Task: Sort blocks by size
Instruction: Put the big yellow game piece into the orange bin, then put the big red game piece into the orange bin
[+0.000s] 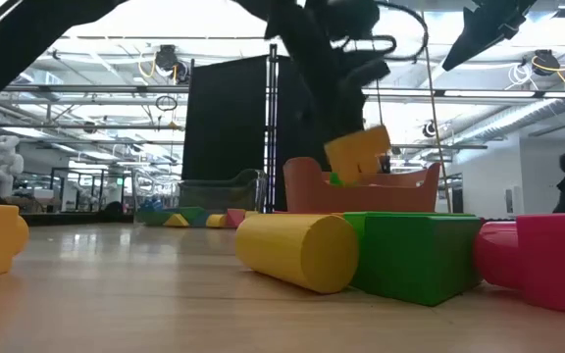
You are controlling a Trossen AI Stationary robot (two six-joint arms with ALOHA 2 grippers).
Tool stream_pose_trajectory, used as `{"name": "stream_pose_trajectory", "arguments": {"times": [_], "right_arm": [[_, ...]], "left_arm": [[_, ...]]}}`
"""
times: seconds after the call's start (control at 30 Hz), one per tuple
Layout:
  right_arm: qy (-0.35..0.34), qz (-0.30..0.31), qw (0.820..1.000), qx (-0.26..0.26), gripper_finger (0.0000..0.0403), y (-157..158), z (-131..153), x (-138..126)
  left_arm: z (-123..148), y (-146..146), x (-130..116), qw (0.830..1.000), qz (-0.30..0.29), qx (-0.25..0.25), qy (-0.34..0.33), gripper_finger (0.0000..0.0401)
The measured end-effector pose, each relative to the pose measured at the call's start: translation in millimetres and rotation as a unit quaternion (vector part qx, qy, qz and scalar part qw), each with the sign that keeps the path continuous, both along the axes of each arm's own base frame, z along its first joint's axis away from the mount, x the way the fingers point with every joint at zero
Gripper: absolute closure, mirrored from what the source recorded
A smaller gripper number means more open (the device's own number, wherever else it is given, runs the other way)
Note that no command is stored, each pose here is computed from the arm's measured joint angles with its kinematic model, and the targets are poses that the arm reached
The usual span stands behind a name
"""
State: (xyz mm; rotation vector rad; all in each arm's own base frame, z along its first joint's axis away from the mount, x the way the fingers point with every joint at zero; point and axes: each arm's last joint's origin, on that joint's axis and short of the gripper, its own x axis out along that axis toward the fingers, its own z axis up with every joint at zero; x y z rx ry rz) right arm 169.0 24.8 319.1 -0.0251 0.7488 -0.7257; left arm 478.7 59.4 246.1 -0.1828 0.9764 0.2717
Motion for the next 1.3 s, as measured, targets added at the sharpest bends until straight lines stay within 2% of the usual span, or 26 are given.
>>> {"name": "stream_pose_trajectory", "arguments": {"times": [0.17, 0.33, 0.4, 0.5, 0.73, 0.87, 1.0, 1.2, 1.3], "right_arm": [[0.0, 0.0, 1.0, 0.0, 0.0399, 0, 0, 0], [-0.001, 0.0, 1.0, 0.0, 0.0399, 0, 0, 0], [-0.001, 0.0, 1.0, 0.0, 0.0399, 0, 0, 0], [-0.002, 0.0, 1.0, 0.001, 0.0399, 0, 0, 0], [-0.002, 0.0, 1.0, 0.001, 0.0399, 0, 0, 0], [-0.002, 0.0, 1.0, 0.001, 0.0399, 0, 0, 0], [-0.002, 0.0, 1.0, 0.001, 0.0399, 0, 0, 0], [-0.002, 0.0, 1.0, 0.001, 0.0399, 0, 0, 0], [-0.003, 0.0, 1.0, 0.001, 0.0399, 0, 0, 0]], "left_arm": [[39, 39, -2, 0.994, 0.042, 0.097, -0.034, 0.0387], [55, 87, -2, 0.98, 0.099, 0.131, -0.114, 0.0387], [56, 105, -1, 0.973, 0.117, 0.138, -0.147, 0.0387], [49, 125, 5, 0.966, 0.114, 0.125, -0.195, 0.0387], [18, 141, 25, 0.957, 0.105, 0.125, -0.24, 0.038], [4, 141, 29, 0.965, 0.052, 0.132, -0.221, 0.0346], [4, 140, 30, 0.966, 0.02, 0.132, -0.222, 0.0295], [12, 147, 28, 0.963, 0.002, 0.111, -0.244, 0.022], [13, 147, 25, 0.968, 0.012, 0.111, -0.226, 0.0194]]}}
